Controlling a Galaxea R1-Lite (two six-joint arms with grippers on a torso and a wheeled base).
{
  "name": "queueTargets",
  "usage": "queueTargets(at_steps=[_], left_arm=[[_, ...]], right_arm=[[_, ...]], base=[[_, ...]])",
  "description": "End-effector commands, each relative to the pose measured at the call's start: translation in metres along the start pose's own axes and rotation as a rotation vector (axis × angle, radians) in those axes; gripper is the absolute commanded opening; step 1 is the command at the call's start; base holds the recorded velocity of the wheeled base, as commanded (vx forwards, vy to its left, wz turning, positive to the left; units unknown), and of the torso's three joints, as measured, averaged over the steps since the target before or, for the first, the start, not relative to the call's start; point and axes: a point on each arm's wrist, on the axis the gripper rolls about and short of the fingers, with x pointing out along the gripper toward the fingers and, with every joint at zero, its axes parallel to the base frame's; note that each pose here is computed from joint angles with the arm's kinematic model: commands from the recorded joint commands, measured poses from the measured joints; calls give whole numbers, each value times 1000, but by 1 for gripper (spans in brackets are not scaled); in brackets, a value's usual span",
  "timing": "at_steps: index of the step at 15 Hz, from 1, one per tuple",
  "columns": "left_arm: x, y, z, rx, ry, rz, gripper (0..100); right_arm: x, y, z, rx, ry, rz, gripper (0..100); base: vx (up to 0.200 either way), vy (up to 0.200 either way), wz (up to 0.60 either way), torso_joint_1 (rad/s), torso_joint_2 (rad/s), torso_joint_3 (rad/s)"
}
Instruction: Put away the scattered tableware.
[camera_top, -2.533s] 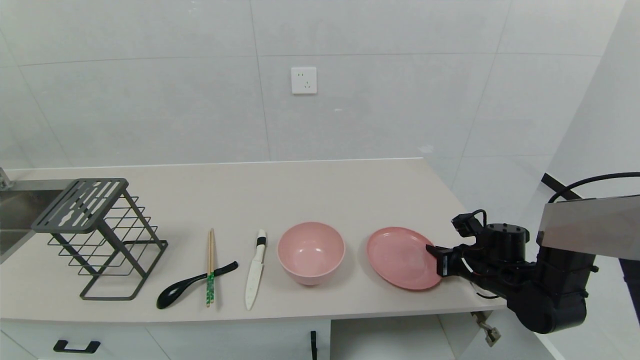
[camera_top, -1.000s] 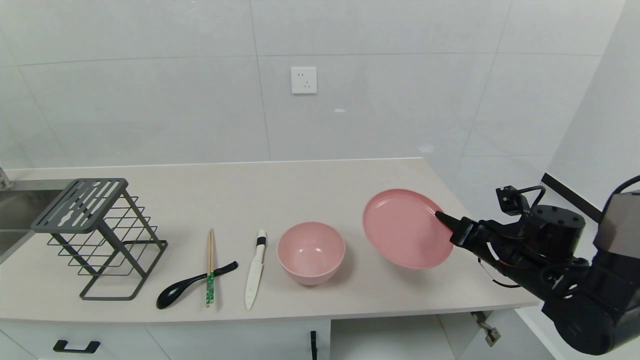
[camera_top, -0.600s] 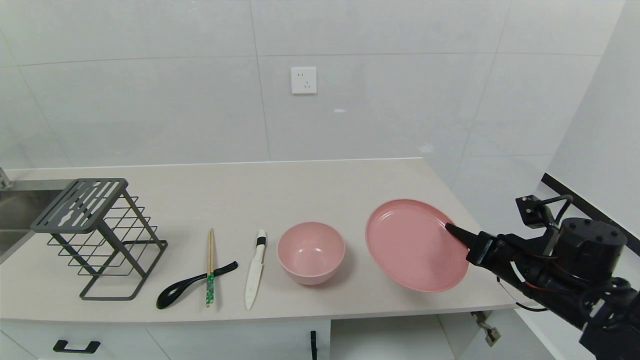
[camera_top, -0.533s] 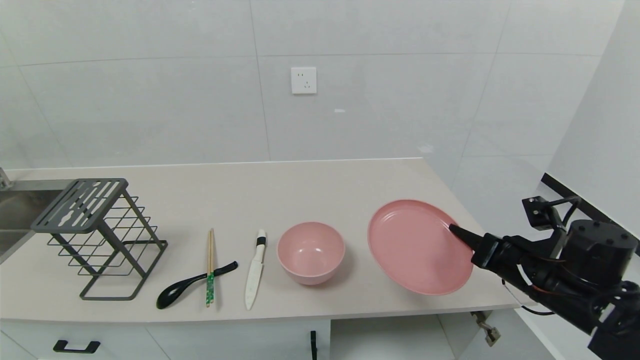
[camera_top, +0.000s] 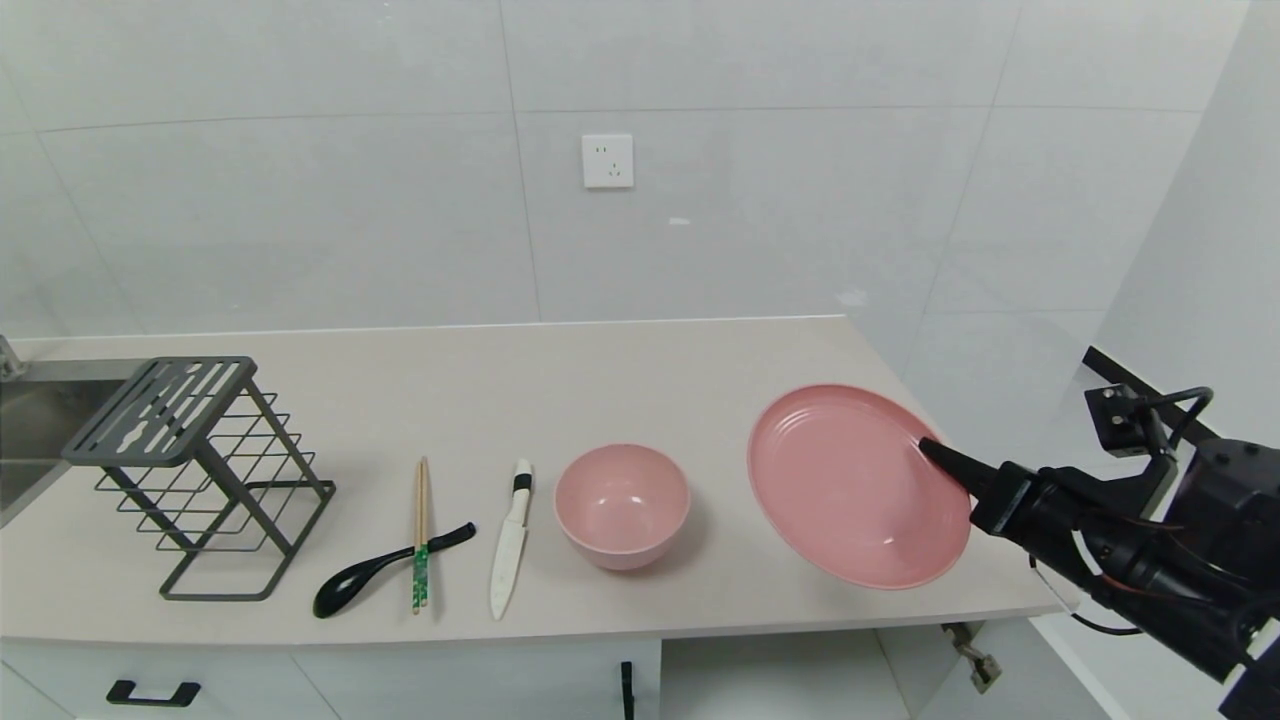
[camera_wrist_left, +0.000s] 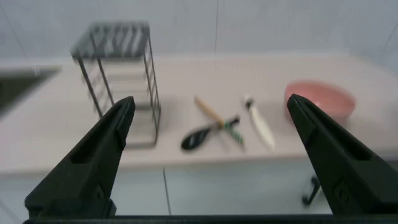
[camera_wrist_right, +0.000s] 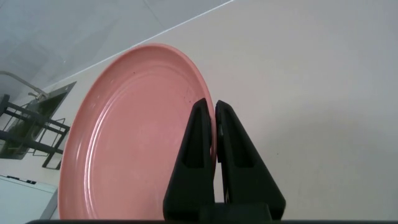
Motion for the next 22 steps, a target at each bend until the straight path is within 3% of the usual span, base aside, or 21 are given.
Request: queueTargets(at_steps=[1,3,5,6,7,9,10,12,13,15,16,17,22], left_arm=[[2,-1,49,-21,-100,-36,100],[12,1,47,-88,-19,-68,100],[23,1,53,-102,34,-72,100],[32,1,54,-120,82,-84,100],[47,1,54,-170,163,-138,100],[62,0,52,-182,243,-176,100],[78,-1,48,-222,338,-175,100],[94,-2,45,-285,423,-187,100],[109,-4,38,-334,517,-253,100],[124,-5,28,-350,609,-261,100],[124,-5,28,-351,612,-261,100],[137,-9,18,-354,700,-288,100],[183,-29,4,-334,820,-378,100]], right_arm=[[-2,1,2,-2,-11,6,0],[-4,2,3,-3,-17,8,0],[-5,3,6,-4,-27,10,0],[-5,2,6,-6,-27,10,0],[-6,3,8,-6,-37,15,0],[-7,3,10,-6,-46,12,0],[-8,0,13,-7,-62,1,0],[-10,-3,16,-10,-78,-11,0],[-11,-2,18,-11,-85,-11,0],[-11,-2,17,-14,-83,-8,0],[-11,-2,17,-14,-83,-8,0],[-11,-2,18,-16,-86,-10,0],[-18,2,26,-27,-126,4,0]], base=[[0,0,0,0,0,0],[0,0,0,0,0,0],[0,0,0,0,0,0],[0,0,0,0,0,0],[0,0,0,0,0,0],[0,0,0,0,0,0],[0,0,0,0,0,0],[0,0,0,0,0,0],[0,0,0,0,0,0],[0,0,0,0,0,0],[0,0,0,0,0,0],[0,0,0,0,0,0],[0,0,0,0,0,0]])
